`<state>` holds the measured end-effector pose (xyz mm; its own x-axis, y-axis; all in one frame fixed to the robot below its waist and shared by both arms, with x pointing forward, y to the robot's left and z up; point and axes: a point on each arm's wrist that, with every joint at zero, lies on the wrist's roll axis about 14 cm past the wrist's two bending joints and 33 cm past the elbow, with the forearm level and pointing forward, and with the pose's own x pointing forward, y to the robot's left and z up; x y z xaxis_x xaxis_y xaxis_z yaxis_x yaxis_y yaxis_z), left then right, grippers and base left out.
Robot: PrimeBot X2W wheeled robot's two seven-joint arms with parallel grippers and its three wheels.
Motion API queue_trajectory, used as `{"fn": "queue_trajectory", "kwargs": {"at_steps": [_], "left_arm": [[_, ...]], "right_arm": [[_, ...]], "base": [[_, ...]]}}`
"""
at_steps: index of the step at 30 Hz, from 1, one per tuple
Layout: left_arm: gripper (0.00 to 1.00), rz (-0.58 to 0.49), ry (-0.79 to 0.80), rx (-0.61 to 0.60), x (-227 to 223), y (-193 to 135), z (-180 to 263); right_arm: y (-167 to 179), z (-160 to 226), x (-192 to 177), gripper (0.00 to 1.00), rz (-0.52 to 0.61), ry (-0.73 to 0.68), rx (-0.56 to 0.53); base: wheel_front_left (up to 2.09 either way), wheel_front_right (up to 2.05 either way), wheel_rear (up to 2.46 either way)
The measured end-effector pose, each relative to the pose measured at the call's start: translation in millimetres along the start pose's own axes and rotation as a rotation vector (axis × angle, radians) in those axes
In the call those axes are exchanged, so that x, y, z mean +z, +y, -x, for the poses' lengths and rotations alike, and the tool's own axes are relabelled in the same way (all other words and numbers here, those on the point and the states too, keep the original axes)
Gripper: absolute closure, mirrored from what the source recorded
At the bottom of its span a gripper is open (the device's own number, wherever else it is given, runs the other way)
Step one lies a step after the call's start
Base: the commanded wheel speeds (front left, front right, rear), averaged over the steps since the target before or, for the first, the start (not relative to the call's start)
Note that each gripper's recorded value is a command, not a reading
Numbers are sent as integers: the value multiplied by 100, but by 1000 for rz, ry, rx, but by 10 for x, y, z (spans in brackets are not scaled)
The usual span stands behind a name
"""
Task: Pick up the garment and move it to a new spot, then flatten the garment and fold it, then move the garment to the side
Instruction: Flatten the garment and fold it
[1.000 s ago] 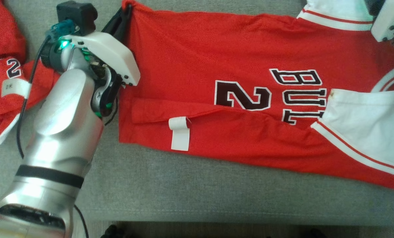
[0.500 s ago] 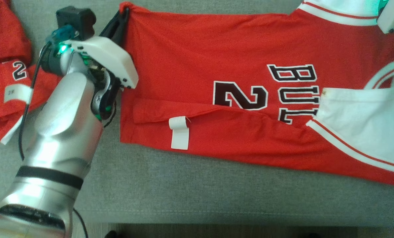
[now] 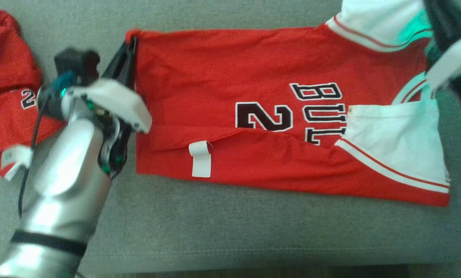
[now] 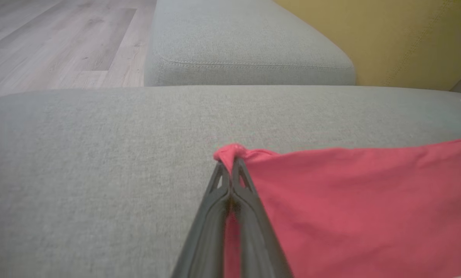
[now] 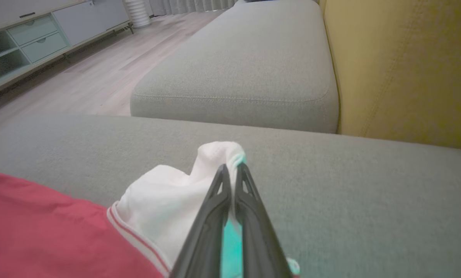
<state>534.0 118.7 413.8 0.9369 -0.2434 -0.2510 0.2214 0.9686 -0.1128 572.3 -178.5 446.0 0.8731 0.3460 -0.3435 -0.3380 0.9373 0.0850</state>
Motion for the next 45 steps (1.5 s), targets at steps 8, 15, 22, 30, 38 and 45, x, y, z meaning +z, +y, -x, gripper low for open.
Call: {"fn": "queue_trajectory", "kwargs": {"at_steps": [8, 15, 22, 30, 38, 45], "left_arm": [[100, 34, 40, 21, -294, -44, 345], [100, 64, 37, 47, -320, -30, 513], [100, 98, 113, 58, -531, -61, 694], [0, 84, 111, 98, -570, -71, 934], [0, -19, -86, 152, -134, -101, 1146], [0, -72, -242, 154, 308, -201, 1305]], "right_arm": [[78, 608, -631, 100, -110, 21, -32], [159, 933, -853, 100, -212, -11, -77], [264, 1170, -1074, 100, -270, 1, -118], [376, 1485, -1122, 0, -279, -30, -181], [309, 1723, -455, 0, -93, -255, -268], [405, 1835, -129, 0, -25, -322, -293]], "base": [[0, 0, 0], [0, 0, 0], [0, 0, 0], [0, 0, 0], [0, 0, 0], [0, 0, 0]]}}
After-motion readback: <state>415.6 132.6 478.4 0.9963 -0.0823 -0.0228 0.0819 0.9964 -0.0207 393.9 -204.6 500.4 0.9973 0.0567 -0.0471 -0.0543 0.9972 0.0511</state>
